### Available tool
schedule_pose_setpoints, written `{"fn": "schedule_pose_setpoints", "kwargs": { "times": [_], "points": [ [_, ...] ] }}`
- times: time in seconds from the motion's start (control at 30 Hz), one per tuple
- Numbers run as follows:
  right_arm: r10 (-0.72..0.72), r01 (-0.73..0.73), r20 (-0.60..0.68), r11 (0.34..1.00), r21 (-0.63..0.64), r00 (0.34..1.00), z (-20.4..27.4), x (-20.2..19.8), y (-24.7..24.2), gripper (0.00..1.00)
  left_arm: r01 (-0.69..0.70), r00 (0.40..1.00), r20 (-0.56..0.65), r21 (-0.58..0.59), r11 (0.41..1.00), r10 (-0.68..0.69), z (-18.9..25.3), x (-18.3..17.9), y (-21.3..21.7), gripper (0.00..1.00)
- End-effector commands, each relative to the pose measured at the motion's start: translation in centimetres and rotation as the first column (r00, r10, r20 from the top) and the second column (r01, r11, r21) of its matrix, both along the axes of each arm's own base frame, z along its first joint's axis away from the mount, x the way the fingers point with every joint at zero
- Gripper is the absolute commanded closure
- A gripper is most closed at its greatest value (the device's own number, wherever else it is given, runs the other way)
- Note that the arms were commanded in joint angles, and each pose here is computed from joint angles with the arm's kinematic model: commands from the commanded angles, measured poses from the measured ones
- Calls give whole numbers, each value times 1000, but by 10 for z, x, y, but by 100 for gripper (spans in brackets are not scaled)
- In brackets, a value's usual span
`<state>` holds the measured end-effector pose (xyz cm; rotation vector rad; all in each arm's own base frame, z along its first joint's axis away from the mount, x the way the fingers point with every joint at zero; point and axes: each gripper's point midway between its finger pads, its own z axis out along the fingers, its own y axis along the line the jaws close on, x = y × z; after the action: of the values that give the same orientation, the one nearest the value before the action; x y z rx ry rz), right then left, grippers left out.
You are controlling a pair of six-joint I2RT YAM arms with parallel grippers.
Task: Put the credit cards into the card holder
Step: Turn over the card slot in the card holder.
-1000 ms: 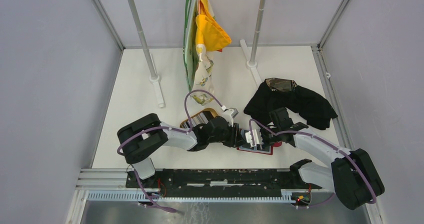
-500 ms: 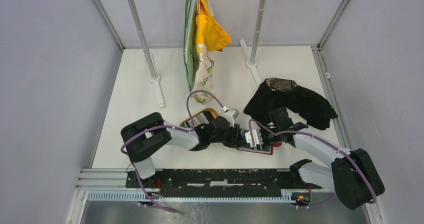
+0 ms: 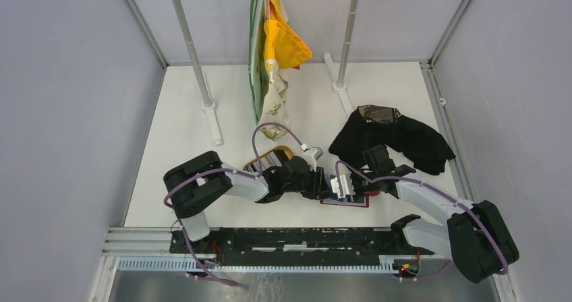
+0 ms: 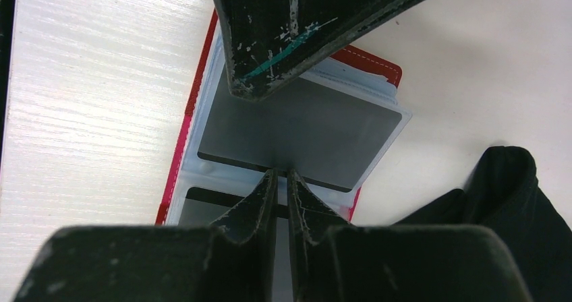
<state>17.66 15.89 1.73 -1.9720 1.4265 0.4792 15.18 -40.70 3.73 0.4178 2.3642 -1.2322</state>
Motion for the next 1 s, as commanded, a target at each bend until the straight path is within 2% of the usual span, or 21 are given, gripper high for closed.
{"fn": "schedule_pose_setpoints", "kwargs": {
  "times": [0.0, 0.33, 0.97],
  "points": [
    [-5, 5, -5, 1000, -30, 1000, -1, 0, -3, 85, 7, 1000, 17, -102, 995, -6, 31, 4, -16, 58],
    [-5, 5, -8, 999, -33, 1000, -2, 0, -4, 85, -36, 998, 44, -40, 999, 38, 29, 10, -4, 58],
    [-2, 2, -10, 999, -36, 1000, -2, -1, -4, 85, -8, 1000, 21, -69, 998, 10, 31, 5, -12, 59]
  ]
}}
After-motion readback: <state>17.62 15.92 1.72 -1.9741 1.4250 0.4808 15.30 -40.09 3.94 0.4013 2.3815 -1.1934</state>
